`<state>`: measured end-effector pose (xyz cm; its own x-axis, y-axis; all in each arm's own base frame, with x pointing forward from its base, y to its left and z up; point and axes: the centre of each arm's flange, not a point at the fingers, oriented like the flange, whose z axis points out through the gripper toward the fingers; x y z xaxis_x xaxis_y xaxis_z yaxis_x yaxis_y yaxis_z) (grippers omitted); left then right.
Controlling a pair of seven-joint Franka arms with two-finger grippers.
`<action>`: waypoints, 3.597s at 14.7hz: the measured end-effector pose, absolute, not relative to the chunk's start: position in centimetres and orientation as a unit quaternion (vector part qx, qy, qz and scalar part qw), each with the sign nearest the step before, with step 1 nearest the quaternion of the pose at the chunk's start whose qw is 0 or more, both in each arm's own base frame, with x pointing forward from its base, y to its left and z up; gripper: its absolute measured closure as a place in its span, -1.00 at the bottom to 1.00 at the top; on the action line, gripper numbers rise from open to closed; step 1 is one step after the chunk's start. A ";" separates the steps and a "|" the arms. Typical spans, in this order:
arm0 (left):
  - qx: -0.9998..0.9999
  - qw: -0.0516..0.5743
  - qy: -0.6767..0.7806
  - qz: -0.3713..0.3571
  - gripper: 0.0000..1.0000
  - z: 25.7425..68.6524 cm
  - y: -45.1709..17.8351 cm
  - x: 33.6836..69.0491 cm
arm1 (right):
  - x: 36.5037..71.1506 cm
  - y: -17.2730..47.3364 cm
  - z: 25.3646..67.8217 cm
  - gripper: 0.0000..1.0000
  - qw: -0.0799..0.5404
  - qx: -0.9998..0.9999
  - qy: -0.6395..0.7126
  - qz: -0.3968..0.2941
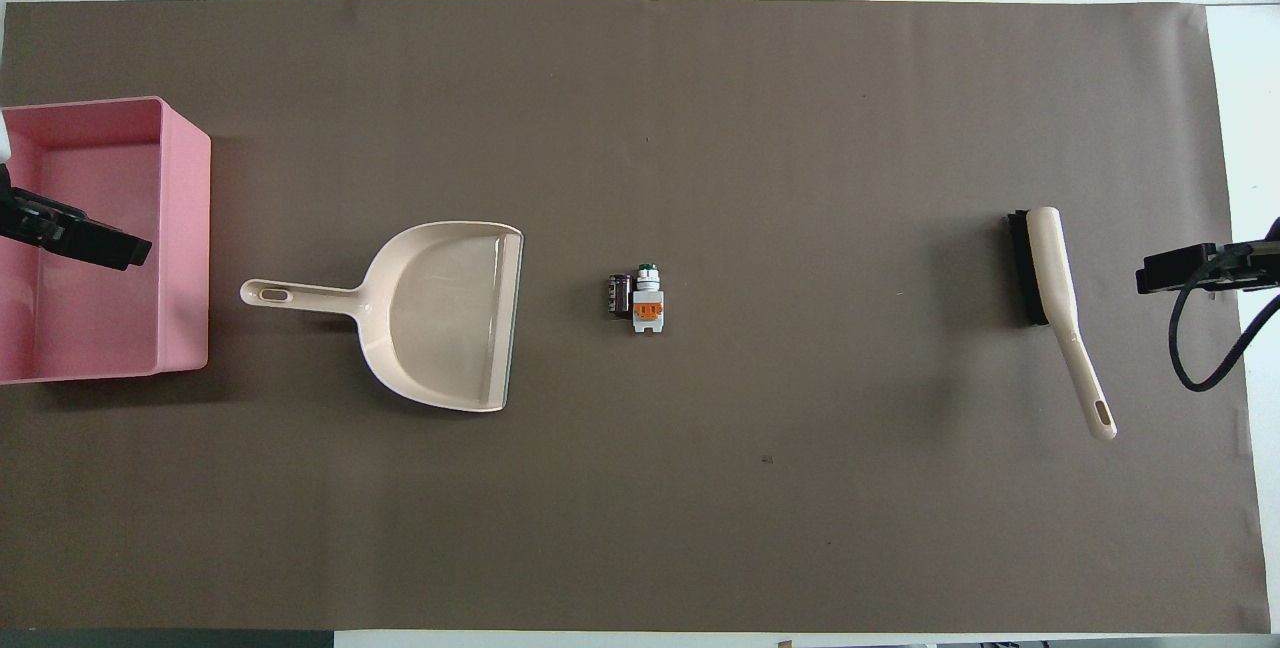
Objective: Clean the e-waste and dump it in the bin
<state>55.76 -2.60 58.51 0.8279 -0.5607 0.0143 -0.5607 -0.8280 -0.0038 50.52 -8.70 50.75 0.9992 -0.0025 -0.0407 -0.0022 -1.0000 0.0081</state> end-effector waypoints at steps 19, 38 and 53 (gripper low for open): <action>0.680 0.008 -0.733 -0.006 -0.99 40.2 -9.3 53.9 | 44.7 -10.5 34.5 -0.81 -0.003 0.999 0.018 -0.032; 0.686 0.029 -0.727 -0.020 0.05 34.4 -10.2 53.0 | 48.8 -1.6 40.9 0.48 0.002 0.999 0.003 -0.038; 0.673 -0.012 -0.737 -0.056 0.35 37.2 -14.5 52.1 | 43.5 25.2 38.4 0.48 0.040 0.998 0.006 -0.055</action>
